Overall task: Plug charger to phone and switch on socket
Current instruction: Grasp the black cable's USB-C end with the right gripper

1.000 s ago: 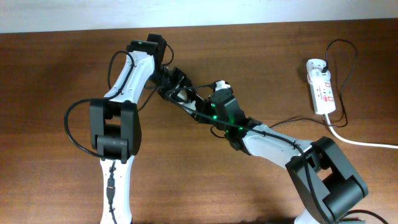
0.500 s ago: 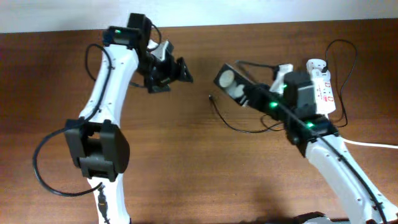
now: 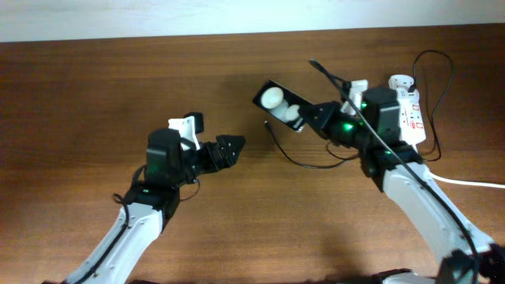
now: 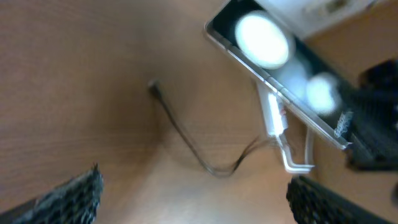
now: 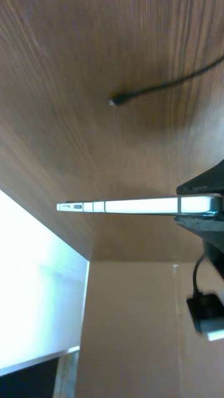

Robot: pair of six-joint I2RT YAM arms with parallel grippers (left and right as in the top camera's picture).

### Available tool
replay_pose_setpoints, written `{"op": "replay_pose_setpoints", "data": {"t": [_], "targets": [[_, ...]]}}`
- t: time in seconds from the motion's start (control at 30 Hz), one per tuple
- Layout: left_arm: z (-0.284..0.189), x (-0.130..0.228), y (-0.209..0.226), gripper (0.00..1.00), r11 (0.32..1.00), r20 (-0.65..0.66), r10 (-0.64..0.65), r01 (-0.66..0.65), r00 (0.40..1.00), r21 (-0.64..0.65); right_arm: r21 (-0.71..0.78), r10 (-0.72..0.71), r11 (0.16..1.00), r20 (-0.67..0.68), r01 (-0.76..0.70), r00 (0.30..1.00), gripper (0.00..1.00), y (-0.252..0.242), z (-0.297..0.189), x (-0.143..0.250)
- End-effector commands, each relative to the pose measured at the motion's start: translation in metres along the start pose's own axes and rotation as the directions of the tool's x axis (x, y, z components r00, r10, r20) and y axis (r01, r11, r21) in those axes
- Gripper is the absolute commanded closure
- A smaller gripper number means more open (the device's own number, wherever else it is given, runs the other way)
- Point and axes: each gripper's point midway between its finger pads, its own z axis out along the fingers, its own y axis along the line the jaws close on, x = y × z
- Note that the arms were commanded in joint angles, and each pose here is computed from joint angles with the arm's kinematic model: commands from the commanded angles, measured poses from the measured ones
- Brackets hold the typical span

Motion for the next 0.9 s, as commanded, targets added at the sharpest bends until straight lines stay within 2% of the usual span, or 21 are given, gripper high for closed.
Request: {"op": "replay_pose_setpoints", "data": {"t": [0.0, 0.07, 0.2, 0.37, 0.5, 0.67, 0.77, 0.87], "targets": [[0.018, 0.005, 0.007, 0.01, 0.973, -0.013, -0.22, 0.22, 0.976, 0.063, -0.088, 0.06, 0.994, -0.061, -0.065, 0.996, 0.96, 0.016, 0.031, 0.014], [0.036, -0.004, 0.005, 0.01, 0.947, -0.007, -0.287, 0.284, 0.958, 0.15, -0.122, 0.101, 0.986, -0.101, -0.113, 0.99, 0.96, 0.017, 0.056, 0.027], [0.054, -0.012, 0.014, 0.01, 0.902, 0.012, -0.389, 0.378, 0.921, 0.21, -0.177, 0.095, 0.977, -0.15, -0.121, 0.984, 0.96, 0.022, 0.081, 0.047], [0.048, -0.049, 0.004, 0.01, 0.866, 0.147, -0.453, 0.395, 0.879, 0.306, -0.172, 0.093, 0.977, -0.173, -0.123, 0.981, 0.96, 0.023, 0.085, 0.057], [0.047, -0.068, -0.01, 0.01, 0.85, 0.16, -0.468, 0.393, 0.869, 0.35, -0.226, 0.06, 0.969, -0.171, -0.098, 0.983, 0.96, 0.041, 0.087, 0.064], [0.034, -0.086, -0.033, 0.01, 0.79, 0.155, -0.517, 0.399, 0.842, 0.466, -0.217, 0.066, 0.971, -0.147, -0.097, 0.987, 0.96, 0.039, 0.089, 0.06], [0.034, -0.085, -0.034, 0.16, 0.785, 0.148, -0.521, 0.404, 0.841, 0.47, -0.206, 0.072, 0.974, -0.115, -0.095, 0.991, 0.96, 0.036, 0.09, 0.055], [0.034, -0.086, -0.033, 0.4, 0.771, 0.14, -0.543, 0.425, 0.828, 0.473, -0.194, 0.08, 0.977, -0.077, -0.094, 0.994, 0.96, 0.034, 0.091, 0.048]]}}
